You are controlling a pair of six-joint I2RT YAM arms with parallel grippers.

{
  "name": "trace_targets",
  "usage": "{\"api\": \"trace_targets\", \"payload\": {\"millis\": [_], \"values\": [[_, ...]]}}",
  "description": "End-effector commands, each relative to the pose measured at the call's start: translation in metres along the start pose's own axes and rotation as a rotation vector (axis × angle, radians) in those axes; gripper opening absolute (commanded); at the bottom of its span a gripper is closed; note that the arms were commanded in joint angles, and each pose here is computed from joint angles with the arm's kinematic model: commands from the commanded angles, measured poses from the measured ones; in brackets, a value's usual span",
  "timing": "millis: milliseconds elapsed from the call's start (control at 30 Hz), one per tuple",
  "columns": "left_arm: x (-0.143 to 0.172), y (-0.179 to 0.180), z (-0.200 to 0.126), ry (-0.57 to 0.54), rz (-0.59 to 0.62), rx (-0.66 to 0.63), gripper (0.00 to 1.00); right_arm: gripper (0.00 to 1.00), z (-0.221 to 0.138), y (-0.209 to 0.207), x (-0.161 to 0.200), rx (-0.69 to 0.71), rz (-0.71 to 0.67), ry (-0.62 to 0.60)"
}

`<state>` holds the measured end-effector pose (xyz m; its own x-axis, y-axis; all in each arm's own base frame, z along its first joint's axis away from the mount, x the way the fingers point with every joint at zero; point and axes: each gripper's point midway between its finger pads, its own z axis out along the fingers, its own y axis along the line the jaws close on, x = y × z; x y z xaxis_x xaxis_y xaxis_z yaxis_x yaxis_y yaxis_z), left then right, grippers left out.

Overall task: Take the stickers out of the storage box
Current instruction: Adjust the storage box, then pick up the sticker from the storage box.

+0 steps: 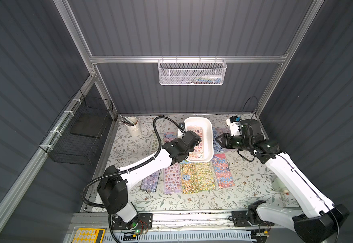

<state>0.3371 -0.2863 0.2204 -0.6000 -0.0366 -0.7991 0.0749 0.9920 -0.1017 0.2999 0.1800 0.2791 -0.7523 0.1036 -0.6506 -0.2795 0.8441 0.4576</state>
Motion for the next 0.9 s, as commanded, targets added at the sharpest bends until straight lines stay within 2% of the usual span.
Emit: {"api": "trace_targets", "payload": {"millis": [0, 267, 500, 767, 867], "values": [[-0.011, -0.001, 0.001, -0.044, -0.045, -0.012, 0.0, 0.3, 0.011, 0.007, 0.007, 0.023, -0.006, 0.026], [-0.01, 0.004, -0.002, -0.057, -0.05, -0.013, 0.0, 0.22, 0.056, 0.033, 0.01, 0.028, -0.059, 0.094], [-0.013, 0.007, -0.009, -0.07, -0.064, -0.005, 0.0, 0.16, 0.091, 0.03, -0.007, 0.113, -0.094, 0.096], [-0.017, 0.009, -0.015, -0.082, -0.076, 0.007, 0.0, 0.14, 0.122, 0.018, -0.014, 0.209, -0.12, 0.101], [-0.019, 0.008, -0.017, -0.086, -0.077, 0.015, 0.0, 0.16, 0.131, 0.013, -0.012, 0.235, -0.122, 0.108]]}}
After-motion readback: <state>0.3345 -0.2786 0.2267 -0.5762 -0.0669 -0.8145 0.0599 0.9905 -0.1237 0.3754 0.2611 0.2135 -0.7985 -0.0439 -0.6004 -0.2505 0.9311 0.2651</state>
